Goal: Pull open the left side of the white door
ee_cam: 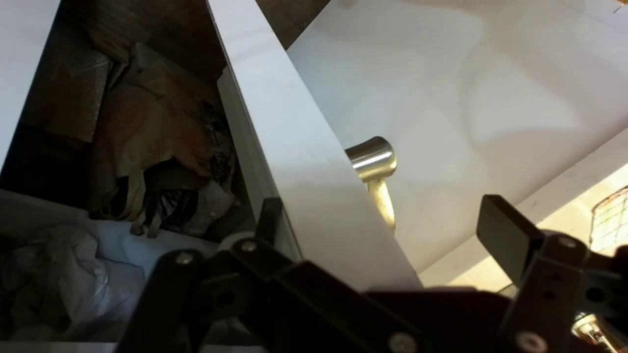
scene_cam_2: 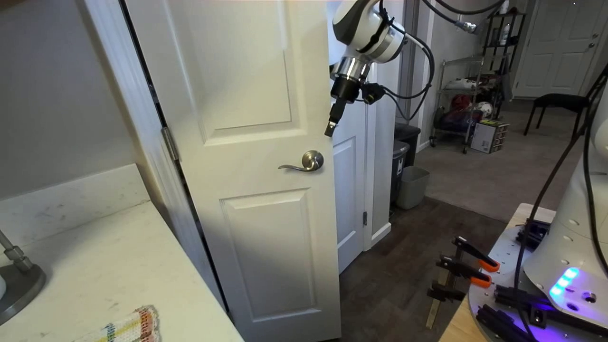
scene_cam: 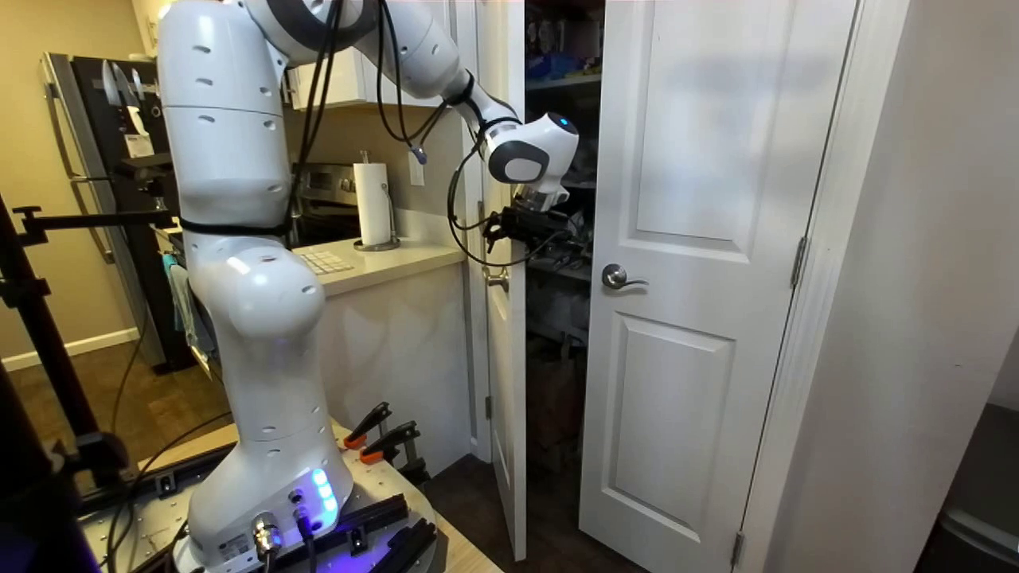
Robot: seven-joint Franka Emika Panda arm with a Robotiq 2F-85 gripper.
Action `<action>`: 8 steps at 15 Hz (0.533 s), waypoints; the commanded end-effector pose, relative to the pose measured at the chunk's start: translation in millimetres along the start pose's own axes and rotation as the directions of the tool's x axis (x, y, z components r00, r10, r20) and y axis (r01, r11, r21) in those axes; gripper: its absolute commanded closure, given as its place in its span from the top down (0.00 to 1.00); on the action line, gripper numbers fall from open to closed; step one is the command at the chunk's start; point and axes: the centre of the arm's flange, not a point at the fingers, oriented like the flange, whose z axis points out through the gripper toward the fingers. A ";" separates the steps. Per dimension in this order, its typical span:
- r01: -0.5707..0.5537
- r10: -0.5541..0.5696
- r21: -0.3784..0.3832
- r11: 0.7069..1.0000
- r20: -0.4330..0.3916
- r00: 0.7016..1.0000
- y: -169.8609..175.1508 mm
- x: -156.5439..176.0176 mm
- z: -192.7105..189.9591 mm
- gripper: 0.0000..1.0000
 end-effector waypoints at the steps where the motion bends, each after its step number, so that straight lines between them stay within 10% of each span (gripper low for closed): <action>1: -0.031 0.031 0.007 1.000 0.000 1.000 -39.9 5.0 12.9 1.00; 8: -0.013 0.014 -0.039 0.999 0.010 1.000 -82.4 5.4 20.8 1.00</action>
